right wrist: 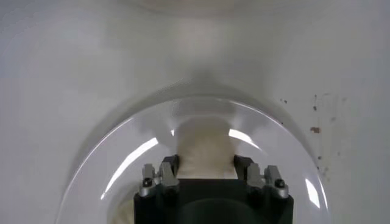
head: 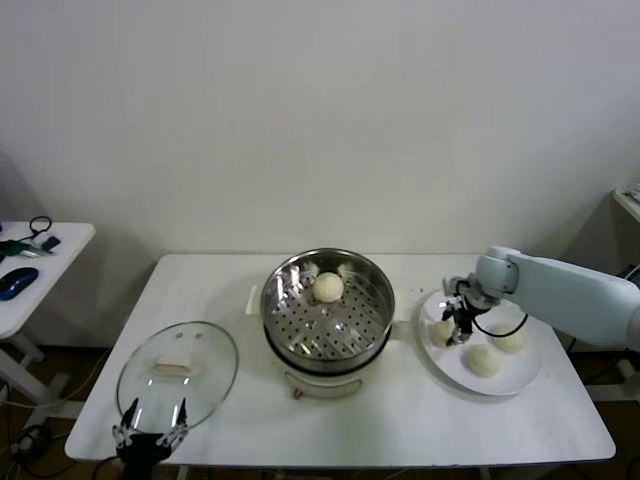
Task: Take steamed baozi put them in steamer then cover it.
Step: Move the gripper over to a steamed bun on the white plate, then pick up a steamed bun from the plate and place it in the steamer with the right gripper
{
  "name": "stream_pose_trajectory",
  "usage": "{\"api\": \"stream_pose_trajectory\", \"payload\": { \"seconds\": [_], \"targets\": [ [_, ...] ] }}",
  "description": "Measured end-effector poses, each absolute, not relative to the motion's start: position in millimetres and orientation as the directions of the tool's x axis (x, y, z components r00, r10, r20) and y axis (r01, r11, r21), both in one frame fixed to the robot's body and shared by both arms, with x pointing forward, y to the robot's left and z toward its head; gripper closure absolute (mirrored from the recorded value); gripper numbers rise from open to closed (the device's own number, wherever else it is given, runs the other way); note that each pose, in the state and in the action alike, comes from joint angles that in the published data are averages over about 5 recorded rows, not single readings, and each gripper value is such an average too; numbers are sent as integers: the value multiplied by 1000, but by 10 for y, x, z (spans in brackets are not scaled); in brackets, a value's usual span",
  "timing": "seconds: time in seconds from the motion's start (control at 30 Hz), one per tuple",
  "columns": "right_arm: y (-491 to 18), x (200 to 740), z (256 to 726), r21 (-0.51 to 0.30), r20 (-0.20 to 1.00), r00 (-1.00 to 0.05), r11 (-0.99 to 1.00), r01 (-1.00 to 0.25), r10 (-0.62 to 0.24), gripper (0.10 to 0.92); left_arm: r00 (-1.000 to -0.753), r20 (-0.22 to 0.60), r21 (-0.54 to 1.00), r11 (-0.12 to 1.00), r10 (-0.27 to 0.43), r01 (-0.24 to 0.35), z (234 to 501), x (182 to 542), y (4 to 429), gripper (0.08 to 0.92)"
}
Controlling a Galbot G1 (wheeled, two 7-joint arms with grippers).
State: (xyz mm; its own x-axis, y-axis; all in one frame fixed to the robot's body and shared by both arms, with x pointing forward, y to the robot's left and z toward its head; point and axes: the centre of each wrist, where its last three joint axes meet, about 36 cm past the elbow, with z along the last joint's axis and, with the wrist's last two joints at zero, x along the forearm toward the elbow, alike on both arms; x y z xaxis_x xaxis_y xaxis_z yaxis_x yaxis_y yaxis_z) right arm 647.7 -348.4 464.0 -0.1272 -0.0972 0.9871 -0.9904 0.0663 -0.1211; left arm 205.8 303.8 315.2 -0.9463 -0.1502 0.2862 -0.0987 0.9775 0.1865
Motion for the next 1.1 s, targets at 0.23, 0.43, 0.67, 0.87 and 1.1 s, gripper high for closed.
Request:
{"api": "stream_pose_trajectory", "payload": {
  "seconds": [0.23,0.43,0.67,0.87,1.1],
  "targets": [
    [-3437,6595,5232,-147,982,-149,26,-989,-116,420,-947,286,186,978,-147,-95,3161,2074,3033,177],
    [-3255,6703,6221,-202,970,-197,-26,-979,-144,420,-948,283,187,978,-142,-91,3178,2103,3031,177],
    [-2595,6533,7214,-274,936,-250,-67,-959,-249,420,-951,283,182,980,-128,-78,3197,2151,2995,177],
    [-1854,6270,7497,-294,914,-253,-86,-952,-317,420,-952,279,187,980,-124,-73,3224,2160,3003,177],
    [-1101,6117,7336,-290,916,-236,-127,-949,-325,420,-953,275,186,980,-125,-75,3247,2154,2996,177]
  ]
}}
